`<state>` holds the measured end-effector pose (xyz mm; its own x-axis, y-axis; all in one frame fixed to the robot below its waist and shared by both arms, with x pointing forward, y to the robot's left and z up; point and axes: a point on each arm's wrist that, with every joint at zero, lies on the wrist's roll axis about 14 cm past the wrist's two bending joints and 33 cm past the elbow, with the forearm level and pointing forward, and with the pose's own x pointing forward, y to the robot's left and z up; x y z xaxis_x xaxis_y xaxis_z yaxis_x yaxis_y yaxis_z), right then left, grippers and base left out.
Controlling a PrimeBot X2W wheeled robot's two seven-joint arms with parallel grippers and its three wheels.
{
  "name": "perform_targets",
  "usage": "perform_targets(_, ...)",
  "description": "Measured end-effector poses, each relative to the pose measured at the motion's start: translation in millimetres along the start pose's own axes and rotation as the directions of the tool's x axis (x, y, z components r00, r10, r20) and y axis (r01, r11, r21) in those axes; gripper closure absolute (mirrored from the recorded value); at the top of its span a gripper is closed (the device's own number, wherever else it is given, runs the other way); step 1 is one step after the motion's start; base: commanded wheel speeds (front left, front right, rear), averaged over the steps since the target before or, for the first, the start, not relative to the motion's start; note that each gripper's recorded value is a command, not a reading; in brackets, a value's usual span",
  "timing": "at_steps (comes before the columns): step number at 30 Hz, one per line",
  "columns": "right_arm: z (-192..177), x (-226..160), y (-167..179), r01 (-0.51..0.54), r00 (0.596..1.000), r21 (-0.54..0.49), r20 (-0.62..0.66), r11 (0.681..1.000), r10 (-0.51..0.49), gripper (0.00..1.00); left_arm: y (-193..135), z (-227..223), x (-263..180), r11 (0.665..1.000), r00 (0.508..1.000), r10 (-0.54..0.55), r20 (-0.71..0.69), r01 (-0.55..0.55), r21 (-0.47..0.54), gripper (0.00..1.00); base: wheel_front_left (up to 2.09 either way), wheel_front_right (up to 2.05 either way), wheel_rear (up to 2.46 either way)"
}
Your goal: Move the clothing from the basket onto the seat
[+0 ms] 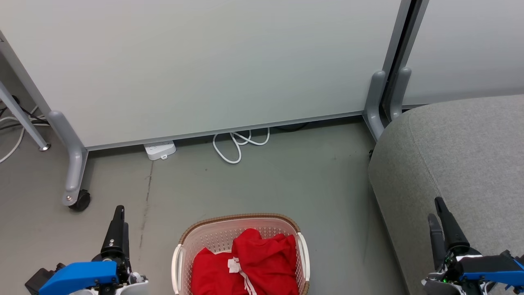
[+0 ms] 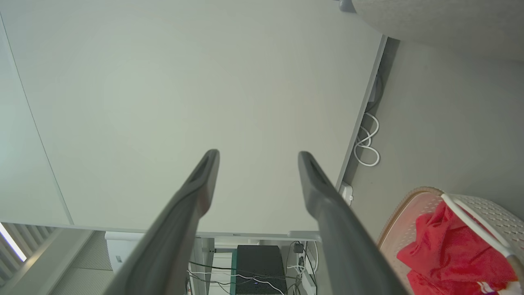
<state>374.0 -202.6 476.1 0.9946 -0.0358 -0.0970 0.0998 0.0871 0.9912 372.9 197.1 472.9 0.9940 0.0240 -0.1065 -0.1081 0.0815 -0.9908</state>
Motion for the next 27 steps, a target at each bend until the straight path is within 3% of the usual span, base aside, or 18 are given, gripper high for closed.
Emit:
perform_targets(13, -3.2, 2.1, 10.6, -0.029, 1.000, -0.222, 0.006, 0.975, 0.031, 0.00, -14.5, -5.7, 4.1, 0.973, 0.999, -0.032, -0.001, 0.032, 0.229, 0.00, 0.00, 0.00, 0.00)
perform_targets(19, -6.7, 2.6, 15.7, -0.046, 0.999, -0.328, -0.001, 0.943, 0.049, 0.00, -18.3, -12.0, 4.8, 0.933, 0.999, -0.035, -0.010, 0.036, 0.357, 0.00, 0.00, 0.00, 0.00)
perform_targets(27, -13.1, 1.6, 20.2, -0.072, 0.997, -0.476, -0.026, 0.876, 0.068, 0.00, -19.1, -21.5, 4.9, 0.859, 0.999, -0.030, -0.025, 0.039, 0.511, 0.00, 0.00, 0.00, 0.00)
